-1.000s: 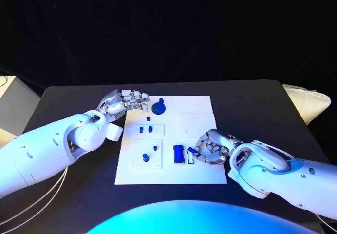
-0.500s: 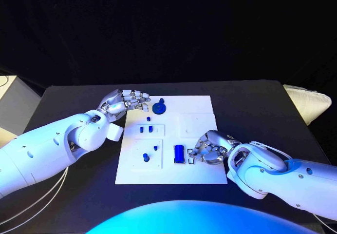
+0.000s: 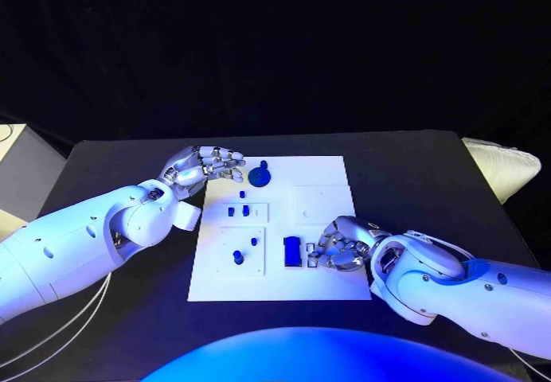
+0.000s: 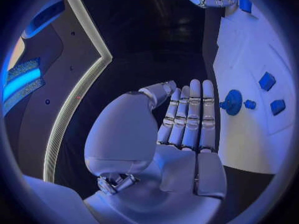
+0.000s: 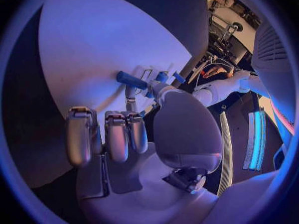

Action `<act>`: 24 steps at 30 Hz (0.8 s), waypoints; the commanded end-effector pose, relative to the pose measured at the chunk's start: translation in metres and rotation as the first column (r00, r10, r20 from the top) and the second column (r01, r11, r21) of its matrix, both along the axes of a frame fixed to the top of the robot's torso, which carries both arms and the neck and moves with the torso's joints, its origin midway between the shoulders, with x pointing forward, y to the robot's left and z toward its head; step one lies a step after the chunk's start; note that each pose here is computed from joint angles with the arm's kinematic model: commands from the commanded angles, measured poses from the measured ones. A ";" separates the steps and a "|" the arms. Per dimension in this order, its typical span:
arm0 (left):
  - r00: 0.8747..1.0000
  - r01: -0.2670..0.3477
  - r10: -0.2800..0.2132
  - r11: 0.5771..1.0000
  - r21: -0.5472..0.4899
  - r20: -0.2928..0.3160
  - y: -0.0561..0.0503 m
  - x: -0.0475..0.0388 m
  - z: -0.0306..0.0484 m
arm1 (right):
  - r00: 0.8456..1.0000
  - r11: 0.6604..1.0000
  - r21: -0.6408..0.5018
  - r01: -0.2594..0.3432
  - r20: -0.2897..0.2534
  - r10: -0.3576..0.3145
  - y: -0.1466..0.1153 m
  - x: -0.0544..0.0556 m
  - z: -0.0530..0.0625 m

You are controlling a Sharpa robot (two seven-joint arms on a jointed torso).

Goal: Assemble the parts on the task board

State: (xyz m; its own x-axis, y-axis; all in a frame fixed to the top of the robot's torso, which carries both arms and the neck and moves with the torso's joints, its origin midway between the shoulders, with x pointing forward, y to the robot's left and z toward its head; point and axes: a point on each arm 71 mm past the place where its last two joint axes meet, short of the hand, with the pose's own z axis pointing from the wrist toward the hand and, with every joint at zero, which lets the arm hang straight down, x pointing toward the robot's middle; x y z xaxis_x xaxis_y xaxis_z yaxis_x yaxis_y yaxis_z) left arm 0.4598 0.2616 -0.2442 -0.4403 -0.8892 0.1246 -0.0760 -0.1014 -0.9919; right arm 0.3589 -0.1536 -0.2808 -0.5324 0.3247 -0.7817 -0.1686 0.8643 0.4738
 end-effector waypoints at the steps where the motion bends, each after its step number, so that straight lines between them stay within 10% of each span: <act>1: 1.000 0.015 -0.015 1.000 -0.018 0.007 -0.002 -0.0006 0.0013 | 1.000 0.999 -0.031 -0.021 -0.020 0.020 0.000 -0.001 -0.003; 16: 1.000 0.014 -0.014 1.000 -0.014 0.005 -0.001 -0.0005 0.0010 | 0.992 0.999 0.048 -0.015 0.125 0.009 -0.003 0.002 0.008; 24: 1.000 0.014 -0.014 1.000 -0.013 0.005 -0.001 -0.0005 0.0009 | 0.993 0.998 0.042 -0.039 0.115 0.034 -0.008 0.001 0.007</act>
State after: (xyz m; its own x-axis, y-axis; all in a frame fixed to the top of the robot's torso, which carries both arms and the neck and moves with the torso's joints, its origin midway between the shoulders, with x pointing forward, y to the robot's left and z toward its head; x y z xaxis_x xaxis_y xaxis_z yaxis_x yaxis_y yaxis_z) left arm 0.4598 0.2625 -0.2445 -0.4393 -0.8898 0.1240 -0.0772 -0.1001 -0.9920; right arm 0.3609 -0.1635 -0.2749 -0.4559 0.3507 -0.8180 -0.2134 0.8492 0.4830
